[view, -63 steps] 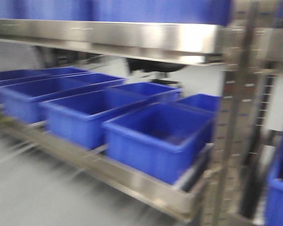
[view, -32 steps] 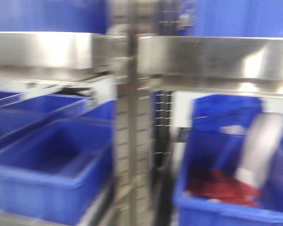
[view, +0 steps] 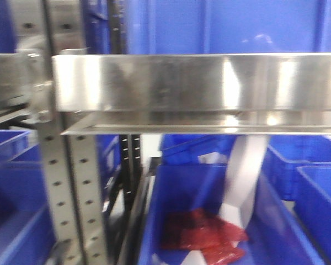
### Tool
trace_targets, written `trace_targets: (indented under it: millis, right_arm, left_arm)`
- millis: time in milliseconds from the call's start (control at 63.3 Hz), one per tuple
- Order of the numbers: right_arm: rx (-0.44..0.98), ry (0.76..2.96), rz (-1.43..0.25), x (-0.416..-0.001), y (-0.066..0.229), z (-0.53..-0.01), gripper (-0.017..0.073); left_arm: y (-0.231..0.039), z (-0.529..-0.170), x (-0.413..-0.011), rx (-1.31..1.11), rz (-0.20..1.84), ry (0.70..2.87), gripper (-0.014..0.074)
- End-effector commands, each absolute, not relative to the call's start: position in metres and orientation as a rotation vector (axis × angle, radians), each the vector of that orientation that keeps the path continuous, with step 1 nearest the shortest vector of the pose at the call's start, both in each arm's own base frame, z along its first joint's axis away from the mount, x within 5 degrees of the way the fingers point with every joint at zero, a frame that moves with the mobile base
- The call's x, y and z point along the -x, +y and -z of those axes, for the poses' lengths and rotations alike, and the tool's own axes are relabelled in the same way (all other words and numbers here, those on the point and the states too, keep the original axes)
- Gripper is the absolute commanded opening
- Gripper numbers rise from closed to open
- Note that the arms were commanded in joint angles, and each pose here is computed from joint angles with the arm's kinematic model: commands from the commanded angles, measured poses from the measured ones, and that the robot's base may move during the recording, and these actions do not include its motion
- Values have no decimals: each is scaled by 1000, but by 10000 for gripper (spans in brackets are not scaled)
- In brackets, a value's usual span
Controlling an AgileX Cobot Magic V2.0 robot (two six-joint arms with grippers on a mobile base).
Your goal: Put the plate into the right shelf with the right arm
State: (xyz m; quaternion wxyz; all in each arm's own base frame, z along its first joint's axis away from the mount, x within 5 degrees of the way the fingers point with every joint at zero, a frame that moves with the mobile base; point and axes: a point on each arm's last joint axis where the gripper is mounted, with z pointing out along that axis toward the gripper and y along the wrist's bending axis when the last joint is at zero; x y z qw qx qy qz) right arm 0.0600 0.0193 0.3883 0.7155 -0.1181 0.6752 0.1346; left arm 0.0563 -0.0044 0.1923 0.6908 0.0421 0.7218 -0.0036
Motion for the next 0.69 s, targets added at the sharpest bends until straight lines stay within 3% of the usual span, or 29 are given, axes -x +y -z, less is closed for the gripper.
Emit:
trace_targets:
  millis: [0,679]
  right_arm:
    - [264,1381,-304,-57,19,-405,28]
    - [264,1381,-304,-57,19,-405,28]
  left_arm:
    - [-3,-198,-56,-74,6,1527,-47]
    - [-3,-198,-56,-74,6,1527,-47]
